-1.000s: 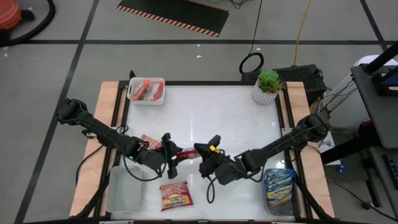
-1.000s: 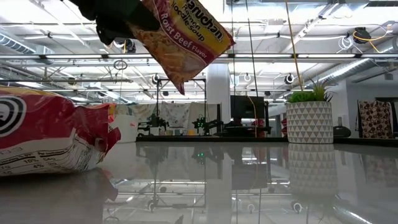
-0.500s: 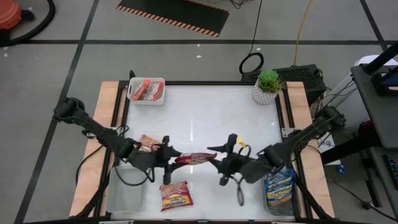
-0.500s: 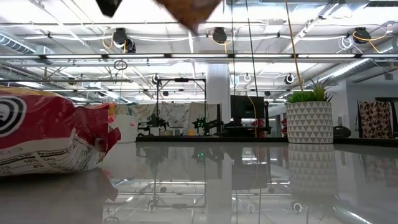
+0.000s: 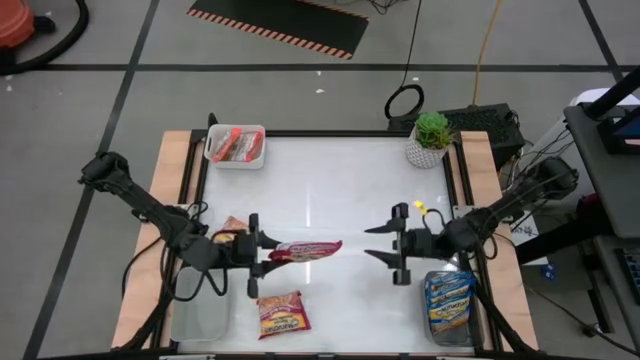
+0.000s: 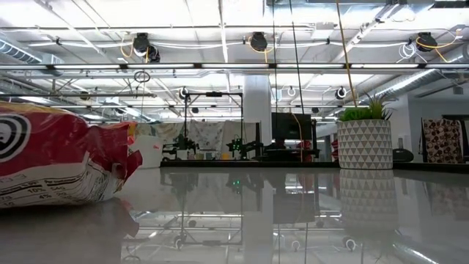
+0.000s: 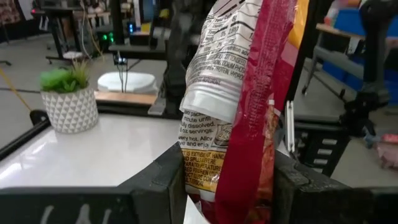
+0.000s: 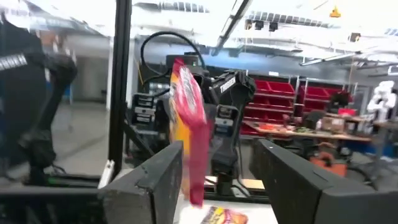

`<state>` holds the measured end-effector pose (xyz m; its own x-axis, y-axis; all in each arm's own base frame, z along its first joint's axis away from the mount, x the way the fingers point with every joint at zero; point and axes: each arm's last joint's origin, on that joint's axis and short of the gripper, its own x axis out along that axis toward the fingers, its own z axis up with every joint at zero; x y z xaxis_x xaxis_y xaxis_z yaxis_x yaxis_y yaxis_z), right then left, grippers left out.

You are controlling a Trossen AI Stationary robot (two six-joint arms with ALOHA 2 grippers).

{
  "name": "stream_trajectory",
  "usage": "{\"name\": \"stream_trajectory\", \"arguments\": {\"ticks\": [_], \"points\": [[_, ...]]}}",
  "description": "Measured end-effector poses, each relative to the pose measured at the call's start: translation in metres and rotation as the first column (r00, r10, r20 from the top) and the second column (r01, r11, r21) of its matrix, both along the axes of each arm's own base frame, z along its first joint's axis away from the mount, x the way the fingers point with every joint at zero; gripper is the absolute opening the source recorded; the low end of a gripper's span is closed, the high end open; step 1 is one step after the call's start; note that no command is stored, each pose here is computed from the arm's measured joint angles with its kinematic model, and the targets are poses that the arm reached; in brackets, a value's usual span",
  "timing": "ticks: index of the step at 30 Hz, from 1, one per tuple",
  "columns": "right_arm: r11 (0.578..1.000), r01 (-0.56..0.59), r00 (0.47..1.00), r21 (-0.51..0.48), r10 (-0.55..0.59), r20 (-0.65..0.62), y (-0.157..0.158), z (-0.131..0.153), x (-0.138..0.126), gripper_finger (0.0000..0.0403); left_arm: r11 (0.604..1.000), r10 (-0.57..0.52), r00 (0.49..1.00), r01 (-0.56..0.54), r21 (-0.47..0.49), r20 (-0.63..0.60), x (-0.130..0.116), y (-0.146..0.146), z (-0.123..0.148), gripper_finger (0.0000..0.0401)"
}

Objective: Sort Maruchan noodles
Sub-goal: Put the bottom right red noodle pack into the gray bin

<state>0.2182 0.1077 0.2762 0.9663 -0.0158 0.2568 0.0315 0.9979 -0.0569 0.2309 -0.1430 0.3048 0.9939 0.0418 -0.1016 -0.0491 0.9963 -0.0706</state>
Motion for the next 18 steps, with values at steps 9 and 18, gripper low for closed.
{"name": "stream_trajectory", "arguments": {"ticks": [9,18], "points": [[0.989,-0.114,0.992,0.094,0.119,-0.051,-0.006,-0.015,0.009,0.0248,1.0,-0.013,0.994,0.014,-0.011,0.11,0.007,-0.009,0.005,0.0145],[0.984,-0.151,0.985,0.099,0.158,-0.072,0.0,-0.014,0.038,0.0313,0.999,-0.031,0.974,0.026,0.023,0.225,0.019,-0.025,-0.001,0.0145]]}}
